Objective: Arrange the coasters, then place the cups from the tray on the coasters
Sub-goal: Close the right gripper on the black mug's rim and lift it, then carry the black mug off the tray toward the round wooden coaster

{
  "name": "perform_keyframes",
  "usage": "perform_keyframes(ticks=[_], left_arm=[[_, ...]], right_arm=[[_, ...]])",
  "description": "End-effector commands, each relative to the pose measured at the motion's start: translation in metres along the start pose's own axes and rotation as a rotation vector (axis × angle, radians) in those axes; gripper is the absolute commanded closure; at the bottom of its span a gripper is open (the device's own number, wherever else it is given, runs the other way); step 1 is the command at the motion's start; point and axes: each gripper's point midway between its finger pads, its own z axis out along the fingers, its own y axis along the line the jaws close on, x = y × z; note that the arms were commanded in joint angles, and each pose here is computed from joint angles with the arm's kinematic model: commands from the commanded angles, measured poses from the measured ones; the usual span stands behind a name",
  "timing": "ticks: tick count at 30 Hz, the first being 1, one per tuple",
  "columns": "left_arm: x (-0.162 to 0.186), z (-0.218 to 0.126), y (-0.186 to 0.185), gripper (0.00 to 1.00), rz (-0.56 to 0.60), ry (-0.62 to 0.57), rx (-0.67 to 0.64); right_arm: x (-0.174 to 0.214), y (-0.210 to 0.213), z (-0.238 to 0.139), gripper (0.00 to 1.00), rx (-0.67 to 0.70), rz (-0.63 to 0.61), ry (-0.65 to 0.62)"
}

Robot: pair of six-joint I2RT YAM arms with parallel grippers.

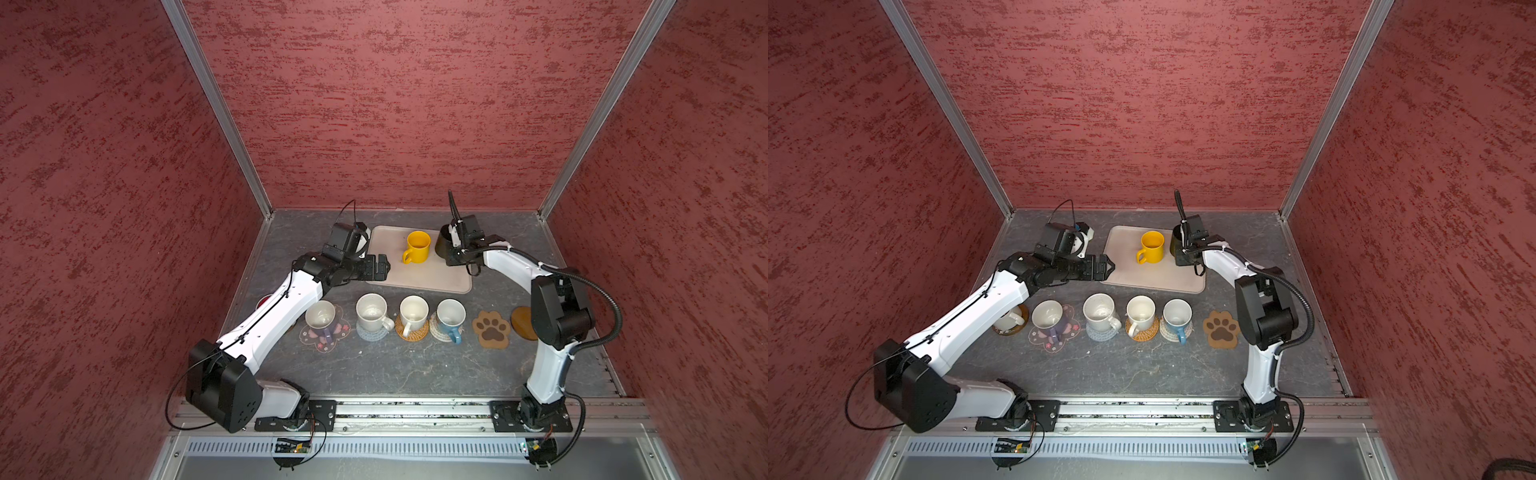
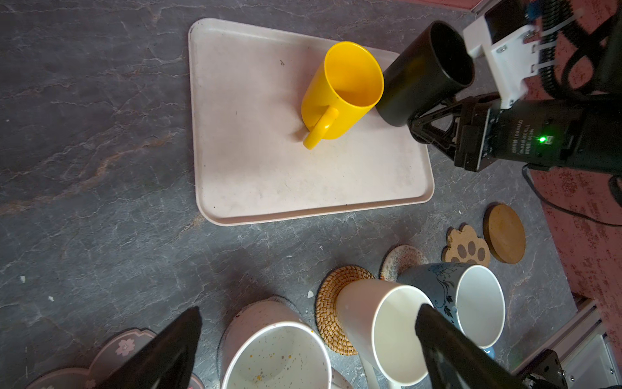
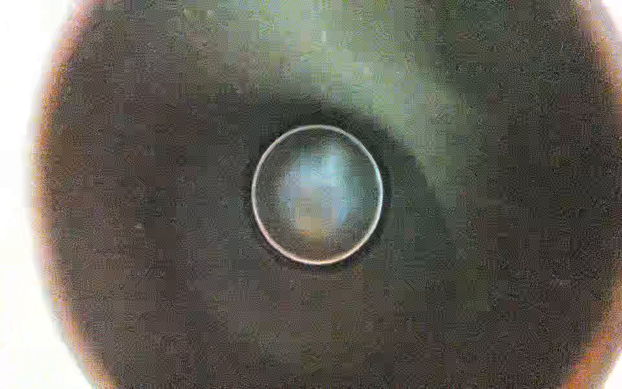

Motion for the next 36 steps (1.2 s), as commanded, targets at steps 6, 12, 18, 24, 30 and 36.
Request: perform_keyframes(ticks=[6, 12, 18, 24, 30, 36], left_arm=[[-0.009, 0.005, -0.016, 0.0, 0.005, -0.02, 0.035], [-0.007, 0.015, -0.023, 0.0, 0.013, -0.016, 0.03], [-0.003, 0.034, -0.034, 0.0, 0.028, 0.001, 0.025], [-0.003, 0.05, -0.047, 0.0, 0.032, 0.0, 0.046], [-0.003, 0.066, -0.057, 0.0, 0.032, 0.008, 0.068], [-0.007, 0.077, -0.061, 0.0, 0.032, 0.003, 0.075]], right_arm=[[-0.026, 0.006, -0.054, 1.0, -0.019, 0.043, -0.169], [-0.005, -0.006, -0.069, 1.0, 0.041, 0.062, -0.163], [0.022, -0.019, -0.087, 1.0, 0.084, 0.098, -0.156], [0.05, -0.036, -0.115, 1.0, 0.138, 0.14, -0.173], [0.079, -0.041, -0.129, 1.0, 0.133, 0.175, -0.153], [0.099, -0.046, -0.141, 1.0, 0.131, 0.219, -0.147]])
